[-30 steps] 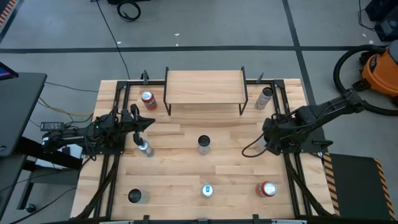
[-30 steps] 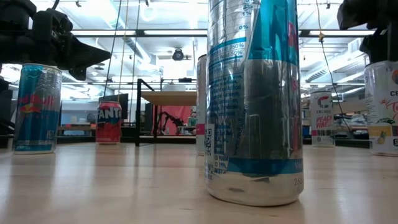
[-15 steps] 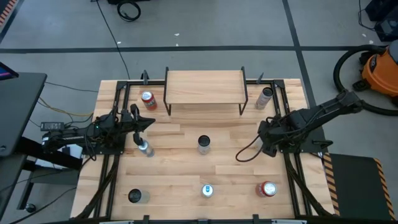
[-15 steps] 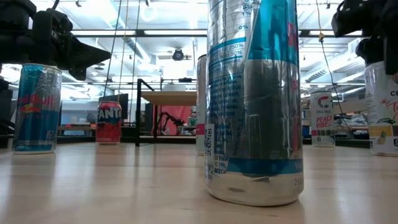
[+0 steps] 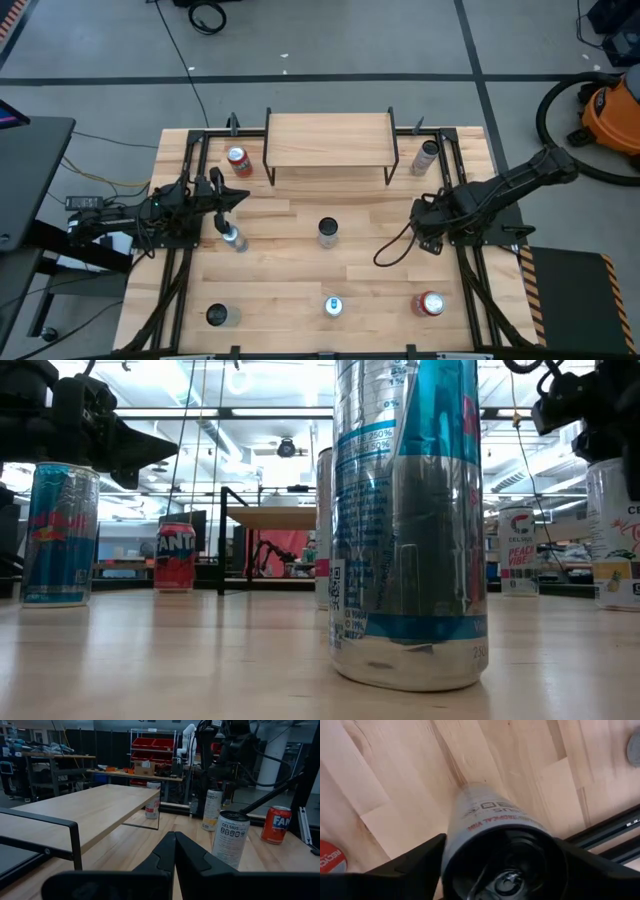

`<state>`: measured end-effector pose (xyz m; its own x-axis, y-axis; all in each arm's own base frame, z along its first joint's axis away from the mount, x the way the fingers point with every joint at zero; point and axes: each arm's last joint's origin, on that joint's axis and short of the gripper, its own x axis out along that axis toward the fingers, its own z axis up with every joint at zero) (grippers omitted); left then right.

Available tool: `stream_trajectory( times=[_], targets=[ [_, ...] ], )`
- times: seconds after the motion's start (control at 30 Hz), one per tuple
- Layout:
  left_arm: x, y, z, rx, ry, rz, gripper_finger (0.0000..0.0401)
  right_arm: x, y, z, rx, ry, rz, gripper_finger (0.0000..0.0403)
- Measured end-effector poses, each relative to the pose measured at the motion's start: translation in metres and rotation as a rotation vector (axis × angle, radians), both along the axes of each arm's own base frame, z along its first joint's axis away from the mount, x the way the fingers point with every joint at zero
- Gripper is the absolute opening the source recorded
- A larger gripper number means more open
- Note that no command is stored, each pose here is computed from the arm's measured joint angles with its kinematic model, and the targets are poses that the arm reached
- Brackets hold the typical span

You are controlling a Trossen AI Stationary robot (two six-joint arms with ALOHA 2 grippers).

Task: Place canned beverage on shelf
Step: Put the top white yellow soda can on the shelf

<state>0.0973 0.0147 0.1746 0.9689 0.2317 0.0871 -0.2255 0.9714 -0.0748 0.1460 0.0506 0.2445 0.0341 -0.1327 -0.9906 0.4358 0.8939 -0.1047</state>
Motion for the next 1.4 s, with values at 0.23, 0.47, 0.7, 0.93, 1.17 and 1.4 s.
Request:
stream_trajectory(
  times=[0.23,0.47,0.7,0.93,1.17,1.4],
  targets=[
    [0.000,0.000,0.000,0.000,0.000,0.000,0.0014,0.000,0.000,0.000,0.006,-0.007,0.008,0.0267],
    [0.000,0.000,0.000,0.005,0.001,0.000,0.0014,0.001,0.000,0.001,0.016,-0.010,-0.001,0.0267],
    [0.000,0.000,0.000,0.005,0.001,0.000,0.0014,0.013,-0.003,0.010,0.067,-0.107,-0.033,0.0267],
    [0.000,0.000,0.000,0.001,-0.001,0.000,0.0014,0.029,-0.011,0.029,0.099,-0.247,-0.034,0.0267],
    [0.000,0.000,0.000,0.000,0.000,0.000,0.0014,0.044,-0.028,0.061,0.071,-0.390,0.025,0.0267],
    [0.000,0.000,0.000,0.000,0.000,0.000,0.0014,0.059,-0.051,0.099,-0.051,-0.406,0.096,0.0267]
  ],
)
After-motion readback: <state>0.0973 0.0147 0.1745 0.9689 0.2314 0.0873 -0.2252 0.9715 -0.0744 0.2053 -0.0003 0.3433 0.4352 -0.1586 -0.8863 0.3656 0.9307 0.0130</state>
